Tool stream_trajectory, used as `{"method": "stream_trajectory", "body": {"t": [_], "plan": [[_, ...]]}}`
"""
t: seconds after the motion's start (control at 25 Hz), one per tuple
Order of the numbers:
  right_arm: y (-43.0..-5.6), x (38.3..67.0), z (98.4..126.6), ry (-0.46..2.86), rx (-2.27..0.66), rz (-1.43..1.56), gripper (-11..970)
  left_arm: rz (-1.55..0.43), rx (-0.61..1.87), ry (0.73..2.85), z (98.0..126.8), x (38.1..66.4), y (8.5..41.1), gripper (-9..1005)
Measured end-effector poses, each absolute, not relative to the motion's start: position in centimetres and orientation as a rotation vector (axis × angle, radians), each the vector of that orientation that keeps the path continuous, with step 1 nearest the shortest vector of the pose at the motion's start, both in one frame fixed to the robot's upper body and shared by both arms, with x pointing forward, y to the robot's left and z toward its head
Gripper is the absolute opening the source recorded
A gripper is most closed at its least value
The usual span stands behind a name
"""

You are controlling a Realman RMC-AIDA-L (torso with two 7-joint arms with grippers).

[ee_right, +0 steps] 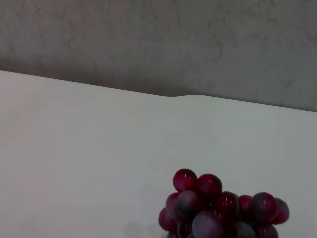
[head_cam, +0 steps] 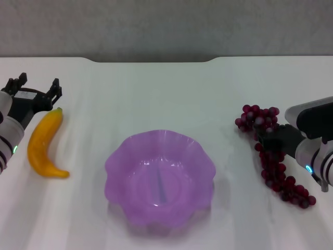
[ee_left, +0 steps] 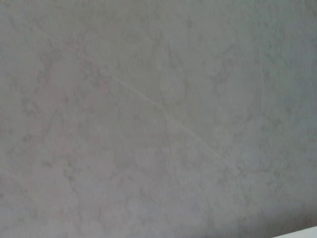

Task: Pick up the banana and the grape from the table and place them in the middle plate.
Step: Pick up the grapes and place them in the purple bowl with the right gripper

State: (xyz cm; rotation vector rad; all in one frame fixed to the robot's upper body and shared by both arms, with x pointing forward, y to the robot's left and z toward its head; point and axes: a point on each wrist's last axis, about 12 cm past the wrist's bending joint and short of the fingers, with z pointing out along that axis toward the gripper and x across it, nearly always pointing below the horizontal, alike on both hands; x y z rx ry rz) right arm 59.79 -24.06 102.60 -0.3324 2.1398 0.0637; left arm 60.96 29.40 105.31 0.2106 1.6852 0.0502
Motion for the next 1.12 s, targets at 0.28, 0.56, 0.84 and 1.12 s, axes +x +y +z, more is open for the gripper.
{"method": "stream_trajectory", "body": {"t": [0.28, 0.56, 0.84, 1.12], "plan": [[-23.9, 59.8, 102.8, 2.12, -0.334, 0.062, 393, 0.051, 0.21, 1.686, 105.3, 60.9, 29.4, 818], [-23.3, 59.3, 103.4, 2.036, -0.335, 0.07, 391, 0.053, 0.207, 1.691, 105.1, 60.8, 29.6, 818], [-22.8, 58.6, 104.3, 1.938, -0.318, 0.078, 386, 0.057, 0.203, 1.697, 104.9, 60.5, 29.8, 818], [-21.6, 58.3, 105.4, 1.876, -0.328, 0.116, 384, 0.06, 0.201, 1.7, 104.8, 60.4, 30.0, 818]]}}
